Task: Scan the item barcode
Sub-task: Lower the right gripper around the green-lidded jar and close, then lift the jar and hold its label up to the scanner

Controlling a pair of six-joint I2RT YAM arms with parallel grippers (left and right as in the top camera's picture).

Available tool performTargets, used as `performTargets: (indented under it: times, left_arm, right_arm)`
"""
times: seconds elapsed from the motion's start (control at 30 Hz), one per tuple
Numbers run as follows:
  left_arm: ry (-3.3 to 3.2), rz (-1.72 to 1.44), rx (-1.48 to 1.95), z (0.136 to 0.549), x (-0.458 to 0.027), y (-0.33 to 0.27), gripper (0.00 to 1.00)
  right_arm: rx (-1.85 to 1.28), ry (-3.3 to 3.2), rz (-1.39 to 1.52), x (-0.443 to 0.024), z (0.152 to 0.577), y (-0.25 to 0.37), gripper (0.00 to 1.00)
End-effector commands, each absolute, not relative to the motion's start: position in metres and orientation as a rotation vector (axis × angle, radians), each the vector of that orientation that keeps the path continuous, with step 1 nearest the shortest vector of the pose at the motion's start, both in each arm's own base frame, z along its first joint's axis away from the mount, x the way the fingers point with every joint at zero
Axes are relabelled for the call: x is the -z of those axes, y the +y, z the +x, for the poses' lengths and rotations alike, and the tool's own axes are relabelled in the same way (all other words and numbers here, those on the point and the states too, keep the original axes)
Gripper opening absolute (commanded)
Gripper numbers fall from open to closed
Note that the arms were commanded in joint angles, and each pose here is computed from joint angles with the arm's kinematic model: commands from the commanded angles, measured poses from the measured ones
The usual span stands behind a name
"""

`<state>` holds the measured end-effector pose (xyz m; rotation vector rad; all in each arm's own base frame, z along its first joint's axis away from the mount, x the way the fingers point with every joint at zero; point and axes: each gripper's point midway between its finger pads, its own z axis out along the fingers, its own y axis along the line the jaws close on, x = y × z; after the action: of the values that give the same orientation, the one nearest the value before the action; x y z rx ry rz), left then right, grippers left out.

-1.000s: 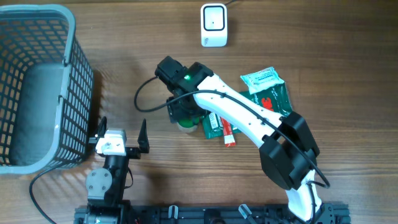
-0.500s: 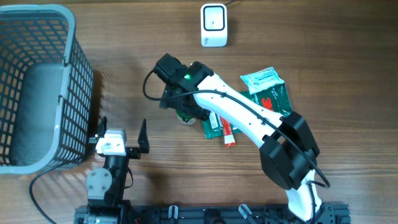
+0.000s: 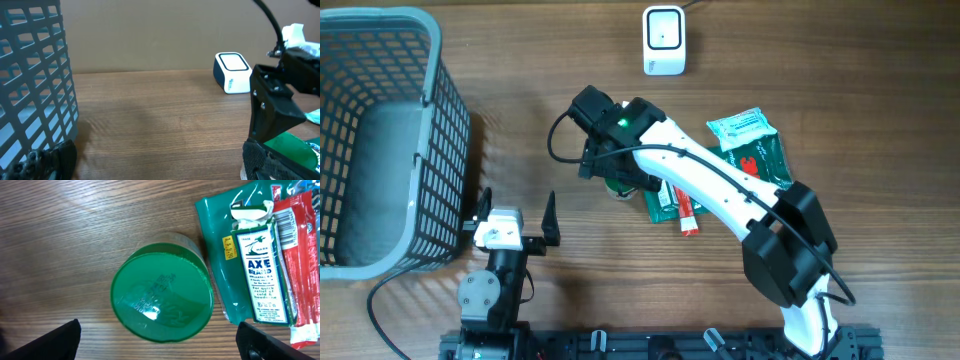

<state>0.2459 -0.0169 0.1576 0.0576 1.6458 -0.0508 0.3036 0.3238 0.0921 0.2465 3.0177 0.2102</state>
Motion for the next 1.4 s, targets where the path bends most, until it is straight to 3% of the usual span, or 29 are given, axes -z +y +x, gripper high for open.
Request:
performTargets:
  times: [0.0,0.23,0.4,0.53,0.67,0.83,1.13,1.37]
  left_arm:
    - [1.644,0.061,0.065,0.245,-0.157,-0.019,1.00]
    - [1.644,0.062,0.065,0.245,-0.157,-0.019,1.00]
    - [1.644,0.062,0.065,0.245,-0.157,-0.019,1.00]
    - [1.644,0.061,0.065,0.245,-0.157,-0.019,1.00]
    - [1.644,0.061,0.065,0.245,-0.157,-0.019,1.00]
    - [1.644,0.062,0.065,0.245,-0.157,-0.019,1.00]
    - [1.644,0.061,0.065,0.245,-0.157,-0.019,1.00]
    - [1.644,0.061,0.065,0.245,-0.157,-0.019,1.00]
  right_arm:
    - [-0.251,2.975,0.198,-0.115,0.309,0.323,0.99]
    - [-0.205,2.949,0.199,-0.117,0.313,0.316,1.00]
    - [-0.250,2.896,0.003,-0.143,0.314,0.315,1.00]
    - [-0.221,2.897,-0.181,-0.139,0.312,0.315,1.00]
    - [-0.241,2.926,-0.167,-0.129,0.311,0.321,1.00]
    - [-0.207,2.997,0.114,-0.089,0.316,0.325,1.00]
    - [-0.251,3.044,0.666,-0.065,0.314,0.328,1.00]
    - [-0.240,3.084,0.940,-0.031,0.307,0.336,0.99]
